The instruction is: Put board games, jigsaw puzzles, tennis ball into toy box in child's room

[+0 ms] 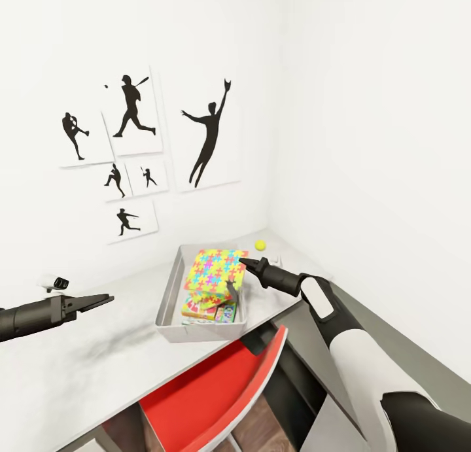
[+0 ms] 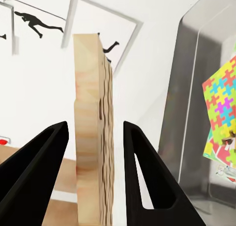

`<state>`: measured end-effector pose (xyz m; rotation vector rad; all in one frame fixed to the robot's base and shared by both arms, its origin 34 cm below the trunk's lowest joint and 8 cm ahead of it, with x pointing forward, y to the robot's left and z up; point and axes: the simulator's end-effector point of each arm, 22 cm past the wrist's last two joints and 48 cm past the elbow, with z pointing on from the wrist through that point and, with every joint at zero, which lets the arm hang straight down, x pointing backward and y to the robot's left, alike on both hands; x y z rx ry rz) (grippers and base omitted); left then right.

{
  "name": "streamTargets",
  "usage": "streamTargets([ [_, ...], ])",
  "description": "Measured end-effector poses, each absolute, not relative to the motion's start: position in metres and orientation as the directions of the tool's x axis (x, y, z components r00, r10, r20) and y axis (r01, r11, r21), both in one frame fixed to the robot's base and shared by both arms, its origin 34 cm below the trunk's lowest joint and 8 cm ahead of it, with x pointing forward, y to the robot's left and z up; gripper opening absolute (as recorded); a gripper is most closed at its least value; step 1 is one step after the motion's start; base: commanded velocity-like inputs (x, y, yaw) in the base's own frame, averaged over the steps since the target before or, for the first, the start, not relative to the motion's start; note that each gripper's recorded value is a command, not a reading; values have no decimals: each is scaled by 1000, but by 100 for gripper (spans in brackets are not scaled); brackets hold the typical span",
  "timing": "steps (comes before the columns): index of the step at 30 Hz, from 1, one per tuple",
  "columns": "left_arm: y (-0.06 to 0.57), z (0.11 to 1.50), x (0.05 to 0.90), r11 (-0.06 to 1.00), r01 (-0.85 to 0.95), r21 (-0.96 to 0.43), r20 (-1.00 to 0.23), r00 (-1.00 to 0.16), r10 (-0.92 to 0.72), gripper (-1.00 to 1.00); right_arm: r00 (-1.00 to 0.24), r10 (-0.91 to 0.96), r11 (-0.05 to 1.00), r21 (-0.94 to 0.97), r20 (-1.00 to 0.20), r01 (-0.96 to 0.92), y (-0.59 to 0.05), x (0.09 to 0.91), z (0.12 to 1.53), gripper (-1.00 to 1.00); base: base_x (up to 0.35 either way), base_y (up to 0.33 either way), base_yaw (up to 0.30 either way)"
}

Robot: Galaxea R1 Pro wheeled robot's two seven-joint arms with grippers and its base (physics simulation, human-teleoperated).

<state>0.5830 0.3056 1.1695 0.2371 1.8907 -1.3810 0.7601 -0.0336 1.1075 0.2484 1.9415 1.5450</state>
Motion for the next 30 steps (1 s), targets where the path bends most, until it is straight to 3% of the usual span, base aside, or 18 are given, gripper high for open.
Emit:
streamTargets([
  [30, 305, 1169, 583, 395, 554, -733, -670, -689, -277, 100, -783, 500, 314, 920, -370, -234, -26, 762, 1106, -100, 84, 43, 0],
])
